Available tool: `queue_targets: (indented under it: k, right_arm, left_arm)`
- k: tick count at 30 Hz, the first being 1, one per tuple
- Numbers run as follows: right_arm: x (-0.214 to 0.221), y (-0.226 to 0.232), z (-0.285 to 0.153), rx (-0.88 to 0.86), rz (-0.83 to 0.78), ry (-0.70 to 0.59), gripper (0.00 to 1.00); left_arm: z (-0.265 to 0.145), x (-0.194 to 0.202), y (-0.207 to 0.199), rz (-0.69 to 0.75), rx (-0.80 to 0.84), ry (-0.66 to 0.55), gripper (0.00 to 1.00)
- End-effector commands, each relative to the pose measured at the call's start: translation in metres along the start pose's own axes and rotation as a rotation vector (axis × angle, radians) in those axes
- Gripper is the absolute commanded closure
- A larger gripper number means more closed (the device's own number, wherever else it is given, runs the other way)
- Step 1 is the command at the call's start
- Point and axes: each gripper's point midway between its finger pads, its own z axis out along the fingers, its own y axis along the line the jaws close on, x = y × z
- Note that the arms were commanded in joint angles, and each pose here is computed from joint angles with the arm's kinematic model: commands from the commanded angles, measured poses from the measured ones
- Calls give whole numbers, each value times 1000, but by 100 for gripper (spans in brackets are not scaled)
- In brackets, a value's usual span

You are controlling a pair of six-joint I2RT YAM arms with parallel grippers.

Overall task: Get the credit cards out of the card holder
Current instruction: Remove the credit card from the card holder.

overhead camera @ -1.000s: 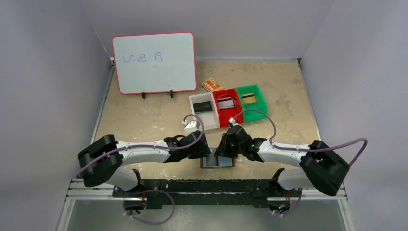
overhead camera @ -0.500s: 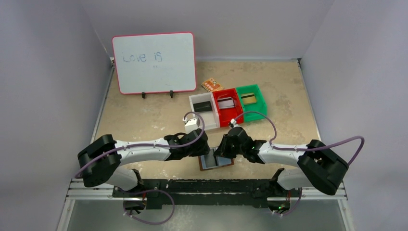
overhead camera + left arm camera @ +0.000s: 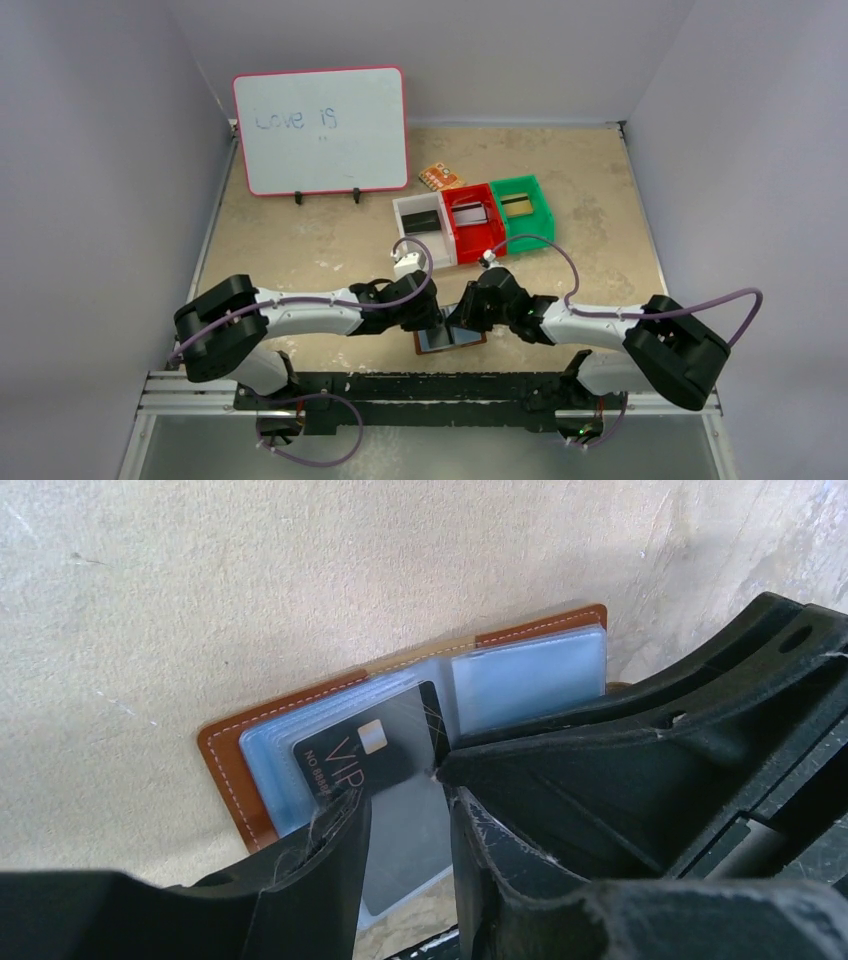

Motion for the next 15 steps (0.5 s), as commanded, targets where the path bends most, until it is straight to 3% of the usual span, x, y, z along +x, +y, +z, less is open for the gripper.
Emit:
queue_targets:
  k: [1, 15]
  right_arm:
    - [6, -11, -2, 22, 14, 14, 78]
    - [8, -14, 1, 22, 30, 16, 79]
  left_arm:
    - [5, 2, 2, 8, -30, 0, 65]
    - [-13, -8, 12, 31, -69, -47, 59]
